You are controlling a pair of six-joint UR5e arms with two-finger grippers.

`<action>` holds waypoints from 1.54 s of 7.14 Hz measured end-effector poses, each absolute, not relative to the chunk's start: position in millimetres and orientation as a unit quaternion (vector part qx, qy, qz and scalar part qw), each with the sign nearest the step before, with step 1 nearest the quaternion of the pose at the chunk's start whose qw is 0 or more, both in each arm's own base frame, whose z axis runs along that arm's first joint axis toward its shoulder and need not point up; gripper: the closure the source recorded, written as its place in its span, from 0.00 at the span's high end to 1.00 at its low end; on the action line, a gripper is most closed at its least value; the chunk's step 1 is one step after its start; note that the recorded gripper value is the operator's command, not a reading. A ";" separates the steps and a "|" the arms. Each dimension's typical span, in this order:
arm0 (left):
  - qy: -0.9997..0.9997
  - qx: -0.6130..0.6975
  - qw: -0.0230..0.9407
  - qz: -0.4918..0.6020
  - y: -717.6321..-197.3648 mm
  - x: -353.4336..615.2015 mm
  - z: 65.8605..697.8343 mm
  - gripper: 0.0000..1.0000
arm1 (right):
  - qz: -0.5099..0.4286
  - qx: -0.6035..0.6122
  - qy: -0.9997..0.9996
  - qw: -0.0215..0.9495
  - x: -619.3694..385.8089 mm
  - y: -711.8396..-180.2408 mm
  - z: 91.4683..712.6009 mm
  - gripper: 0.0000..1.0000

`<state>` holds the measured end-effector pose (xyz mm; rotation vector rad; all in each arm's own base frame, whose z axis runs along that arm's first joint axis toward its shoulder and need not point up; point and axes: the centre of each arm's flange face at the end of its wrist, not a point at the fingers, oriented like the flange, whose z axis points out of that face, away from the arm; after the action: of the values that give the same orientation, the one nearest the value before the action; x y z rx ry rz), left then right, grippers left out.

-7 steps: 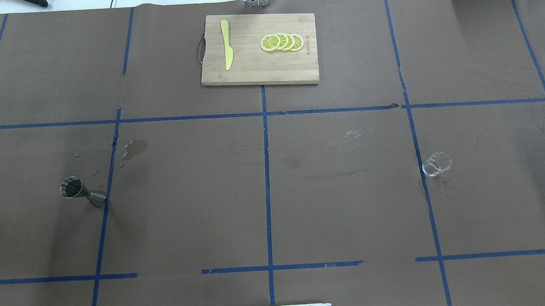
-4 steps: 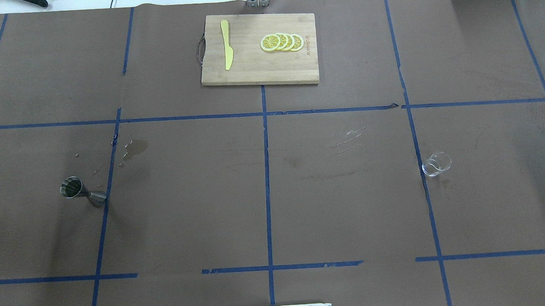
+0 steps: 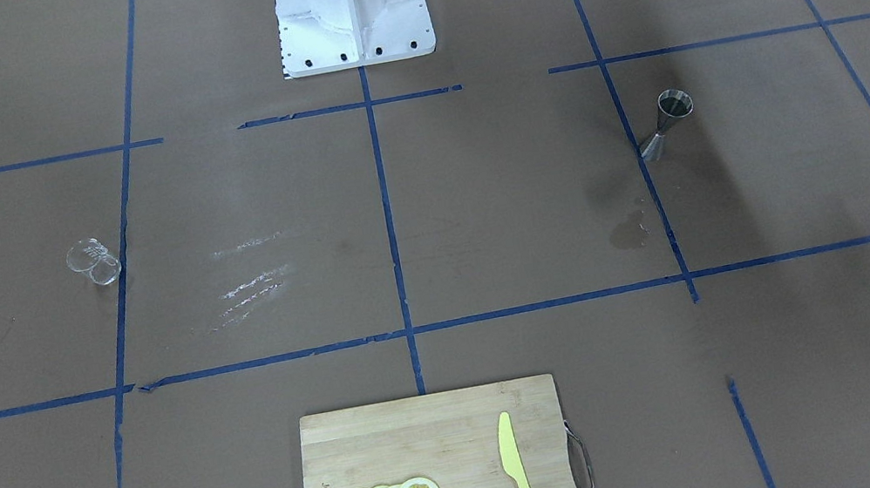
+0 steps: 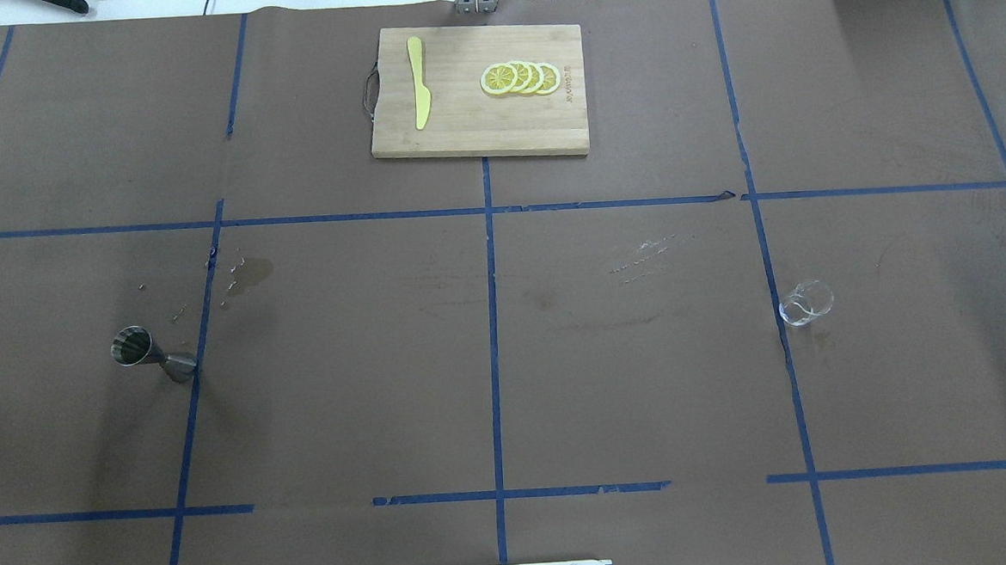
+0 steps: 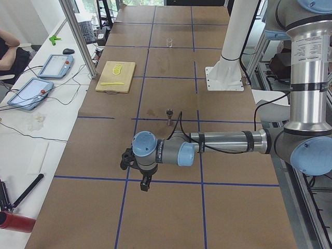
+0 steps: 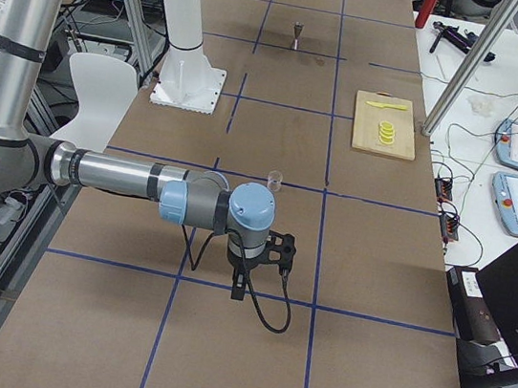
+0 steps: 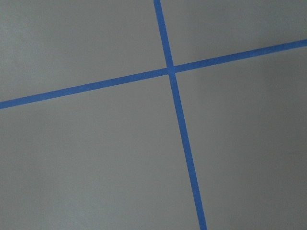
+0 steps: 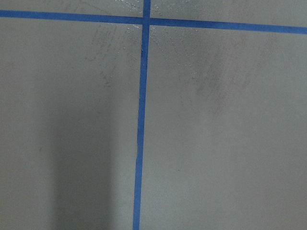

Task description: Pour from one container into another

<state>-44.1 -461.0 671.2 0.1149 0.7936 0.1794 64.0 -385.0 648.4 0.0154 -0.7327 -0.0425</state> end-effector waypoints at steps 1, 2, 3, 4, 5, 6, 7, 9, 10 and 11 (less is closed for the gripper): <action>0.386 0.057 0.917 0.088 -460.8 -44.1 670.4 1.00 | -0.022 0.011 -0.358 0.933 63.9 -385.7 647.5 1.00; 0.385 0.058 0.917 0.088 -460.8 -44.3 669.5 1.00 | -0.022 0.012 -0.359 0.933 63.9 -385.9 647.1 1.00; 0.384 0.058 0.917 0.088 -460.7 -44.4 669.2 1.00 | -0.022 0.013 -0.359 0.933 63.9 -385.9 647.0 1.00; 0.384 0.058 0.917 0.088 -460.8 -44.4 669.0 1.00 | -0.022 0.012 -0.359 0.933 63.9 -385.3 647.4 1.00; 0.385 0.058 0.917 0.088 -460.8 -44.2 668.7 1.00 | -0.022 0.011 -0.359 0.933 63.9 -384.5 648.4 1.00; 0.385 0.058 0.917 0.088 -460.7 -44.1 668.6 1.00 | -0.022 0.011 -0.359 0.933 63.9 -383.6 649.3 1.00; 0.386 0.059 0.917 0.088 -460.7 -44.1 668.6 1.00 | -0.022 0.010 -0.359 0.933 63.9 -383.0 650.0 1.00; 0.386 0.059 0.916 0.088 -460.7 -44.1 668.5 1.00 | -0.023 0.010 -0.359 0.933 63.9 -382.3 650.6 1.00; 0.386 0.059 0.916 0.088 -460.7 -44.1 668.5 1.00 | -0.023 0.010 -0.359 0.933 63.8 -382.2 650.8 1.00; 0.386 0.059 0.916 0.088 -460.7 -44.1 668.5 1.00 | -0.023 0.009 -0.360 0.933 63.8 -381.9 651.0 1.00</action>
<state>-44.1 -460.7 668.5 0.1205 0.7941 0.1818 63.8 -381.9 651.0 0.0190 -0.7356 -0.0466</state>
